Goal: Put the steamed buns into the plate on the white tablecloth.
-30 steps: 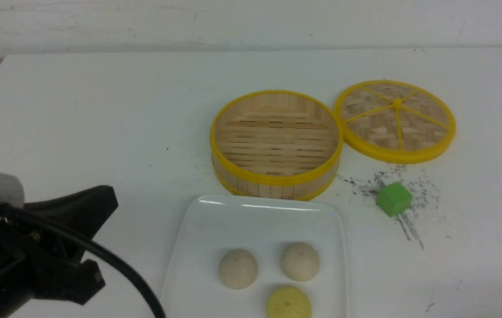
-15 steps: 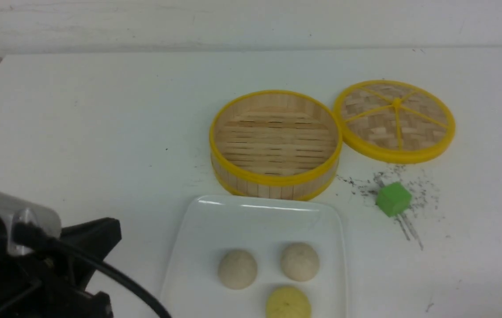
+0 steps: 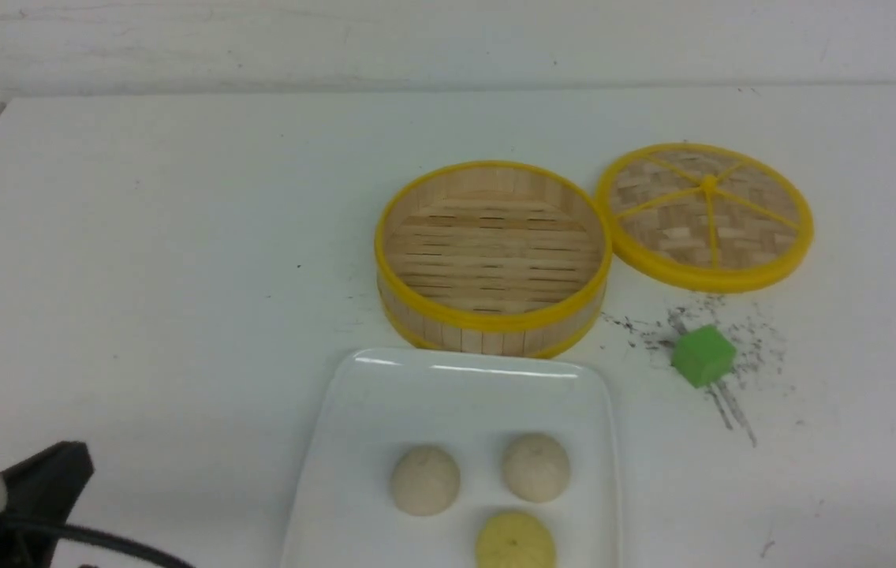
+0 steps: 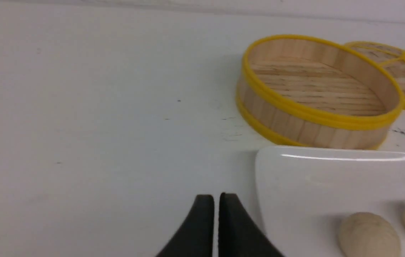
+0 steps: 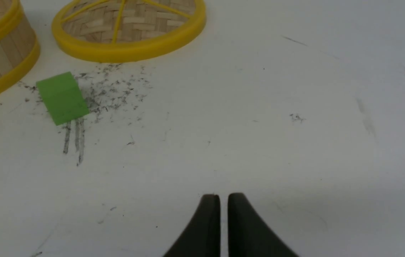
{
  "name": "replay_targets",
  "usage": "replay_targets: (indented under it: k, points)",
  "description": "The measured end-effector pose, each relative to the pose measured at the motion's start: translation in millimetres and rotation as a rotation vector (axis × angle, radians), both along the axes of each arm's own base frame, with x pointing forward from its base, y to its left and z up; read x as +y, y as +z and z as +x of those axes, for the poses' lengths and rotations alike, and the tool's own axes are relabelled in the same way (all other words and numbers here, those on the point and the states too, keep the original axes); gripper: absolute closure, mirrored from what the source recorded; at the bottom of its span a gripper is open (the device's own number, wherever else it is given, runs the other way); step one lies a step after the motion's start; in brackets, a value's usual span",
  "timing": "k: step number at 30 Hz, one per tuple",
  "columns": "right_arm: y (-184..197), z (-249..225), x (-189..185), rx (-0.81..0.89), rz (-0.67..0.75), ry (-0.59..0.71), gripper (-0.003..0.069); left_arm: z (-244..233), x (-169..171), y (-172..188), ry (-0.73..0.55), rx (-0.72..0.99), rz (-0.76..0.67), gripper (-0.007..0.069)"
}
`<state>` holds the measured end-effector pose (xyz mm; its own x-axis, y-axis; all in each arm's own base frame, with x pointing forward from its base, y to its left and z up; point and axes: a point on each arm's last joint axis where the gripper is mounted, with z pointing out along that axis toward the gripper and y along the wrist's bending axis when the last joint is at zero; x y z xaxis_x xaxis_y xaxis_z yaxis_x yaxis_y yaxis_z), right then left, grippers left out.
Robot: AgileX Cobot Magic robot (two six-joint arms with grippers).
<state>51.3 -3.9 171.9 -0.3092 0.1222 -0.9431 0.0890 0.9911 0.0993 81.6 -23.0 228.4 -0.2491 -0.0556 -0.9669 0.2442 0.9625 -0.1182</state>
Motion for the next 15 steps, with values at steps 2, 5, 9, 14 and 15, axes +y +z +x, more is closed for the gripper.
replay_targets:
  k: [2, 5, 9, 14, 15]
  points:
    - [0.0, 0.0, 0.0, 0.000, 0.001, 0.000, 0.0599, -9.1, 9.1, -12.4, 0.078, -0.024, 0.007, 0.0575]
    - [0.0, 0.0, 0.0, 0.000, 0.001, 0.000, 0.0596, -18.0, 18.5, -30.5, 0.185, -0.017, 0.013, 0.0573]
    - [0.0, 0.0, 0.0, 0.000, 0.001, 0.000, 0.0594, -24.1, 24.4, -46.4, 0.266, 0.000, 0.018, 0.0571]
    - [0.0, 0.0, 0.0, 0.000, 0.000, 0.000, 0.0585, -28.1, 28.0, -54.1, 0.322, 0.035, 0.023, 0.0571]
    - [0.0, 0.0, 0.0, 0.000, 0.000, 0.000, 0.0582, -28.7, 28.5, -56.2, 0.328, 0.058, 0.027, 0.0571]
